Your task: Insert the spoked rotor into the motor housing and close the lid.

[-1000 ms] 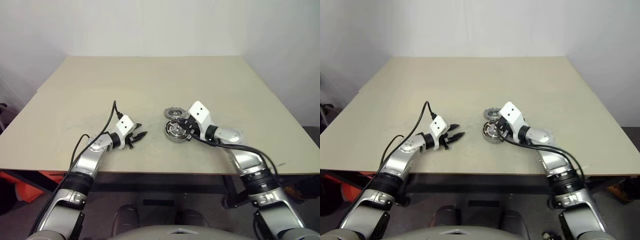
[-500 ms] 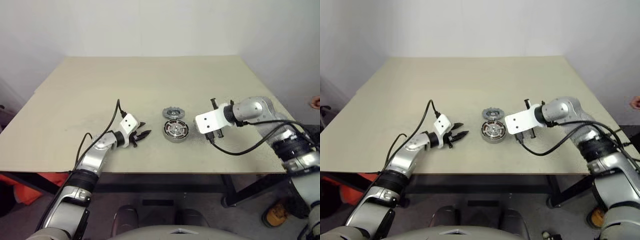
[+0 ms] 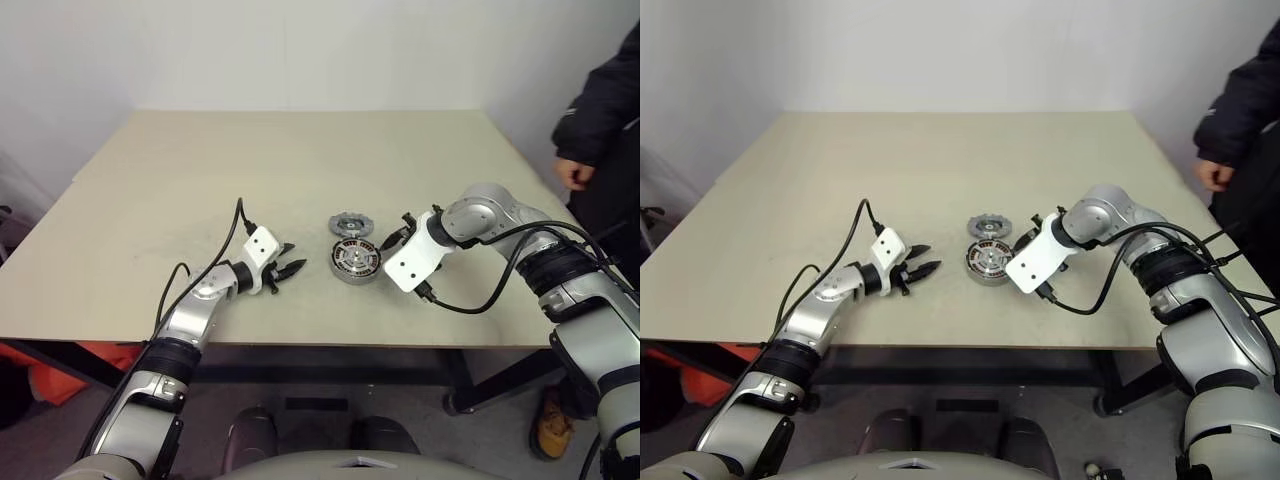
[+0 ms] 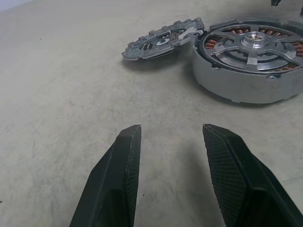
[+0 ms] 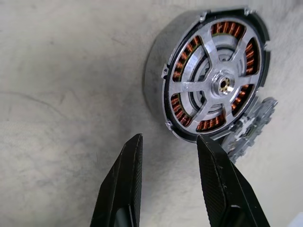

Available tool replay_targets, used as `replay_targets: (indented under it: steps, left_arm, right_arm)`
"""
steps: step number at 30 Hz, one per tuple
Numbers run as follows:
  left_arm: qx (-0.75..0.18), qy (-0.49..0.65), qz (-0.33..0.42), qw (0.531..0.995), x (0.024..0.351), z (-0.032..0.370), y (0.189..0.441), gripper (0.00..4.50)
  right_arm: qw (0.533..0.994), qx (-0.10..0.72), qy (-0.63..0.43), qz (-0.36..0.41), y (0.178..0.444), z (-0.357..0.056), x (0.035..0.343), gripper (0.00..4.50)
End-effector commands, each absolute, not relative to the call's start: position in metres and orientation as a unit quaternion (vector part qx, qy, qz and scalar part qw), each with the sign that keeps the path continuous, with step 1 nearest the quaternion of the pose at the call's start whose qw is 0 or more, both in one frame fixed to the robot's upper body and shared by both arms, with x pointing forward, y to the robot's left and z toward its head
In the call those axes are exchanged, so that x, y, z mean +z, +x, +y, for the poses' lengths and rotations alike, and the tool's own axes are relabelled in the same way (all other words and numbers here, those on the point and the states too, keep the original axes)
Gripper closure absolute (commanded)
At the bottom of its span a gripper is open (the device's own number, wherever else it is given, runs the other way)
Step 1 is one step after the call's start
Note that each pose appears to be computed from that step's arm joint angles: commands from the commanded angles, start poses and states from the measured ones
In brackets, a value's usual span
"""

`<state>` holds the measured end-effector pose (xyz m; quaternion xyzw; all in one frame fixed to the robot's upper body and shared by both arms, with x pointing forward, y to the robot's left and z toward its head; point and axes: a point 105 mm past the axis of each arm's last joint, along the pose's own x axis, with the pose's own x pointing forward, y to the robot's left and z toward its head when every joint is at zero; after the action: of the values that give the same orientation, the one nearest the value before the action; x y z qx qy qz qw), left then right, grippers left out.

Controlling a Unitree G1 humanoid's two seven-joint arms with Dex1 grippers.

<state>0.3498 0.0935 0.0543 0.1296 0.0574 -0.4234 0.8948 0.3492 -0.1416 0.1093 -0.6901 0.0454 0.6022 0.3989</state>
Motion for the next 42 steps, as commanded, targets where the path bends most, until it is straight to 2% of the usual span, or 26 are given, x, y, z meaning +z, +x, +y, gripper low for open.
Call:
replay_targets:
  steps: [1, 10, 17, 23, 29, 33, 35, 38, 42]
  left_arm:
    - [-0.419, 0.135, 0.031, 0.897, 0.068, 0.092, 0.353, 2.31]
    - [-0.416, 0.137, 0.03, 0.899, 0.068, 0.094, 0.352, 2.31]
    - [-0.408, 0.139, 0.031, 0.902, 0.068, 0.1, 0.352, 2.31]
    - [-0.403, 0.139, 0.03, 0.904, 0.068, 0.1, 0.353, 2.31]
    - [-0.401, 0.139, 0.029, 0.905, 0.069, 0.101, 0.353, 2.31]
    - [-0.4, 0.137, 0.03, 0.906, 0.068, 0.101, 0.353, 2.31]
    - [-0.398, 0.137, 0.03, 0.907, 0.067, 0.101, 0.353, 2.31]
    - [-0.392, 0.134, 0.031, 0.91, 0.066, 0.103, 0.353, 2.31]
    - [-0.381, 0.132, 0.032, 0.915, 0.064, 0.109, 0.352, 2.31]
  right_arm:
    - [0.392, 0.6, -0.697, 0.027, 0.35, -0.135, 0.118, 2.53]
    - [0.394, 0.608, -0.688, 0.043, 0.355, -0.13, 0.1, 2.53]
    - [0.378, 0.622, -0.684, 0.046, 0.354, -0.129, 0.089, 2.53]
    - [0.373, 0.625, -0.685, 0.03, 0.355, -0.124, 0.093, 4.39]
    - [0.388, 0.616, -0.685, 0.014, 0.359, -0.119, 0.096, 4.49]
    - [0.433, 0.585, -0.686, -0.003, 0.371, -0.115, 0.109, 4.49]
    - [0.486, 0.581, -0.653, -0.001, 0.373, -0.11, 0.119, 4.49]
    - [0.588, 0.588, -0.555, 0.023, 0.372, -0.096, 0.136, 4.49]
    - [0.646, 0.601, -0.467, 0.063, 0.363, -0.088, 0.153, 4.49]
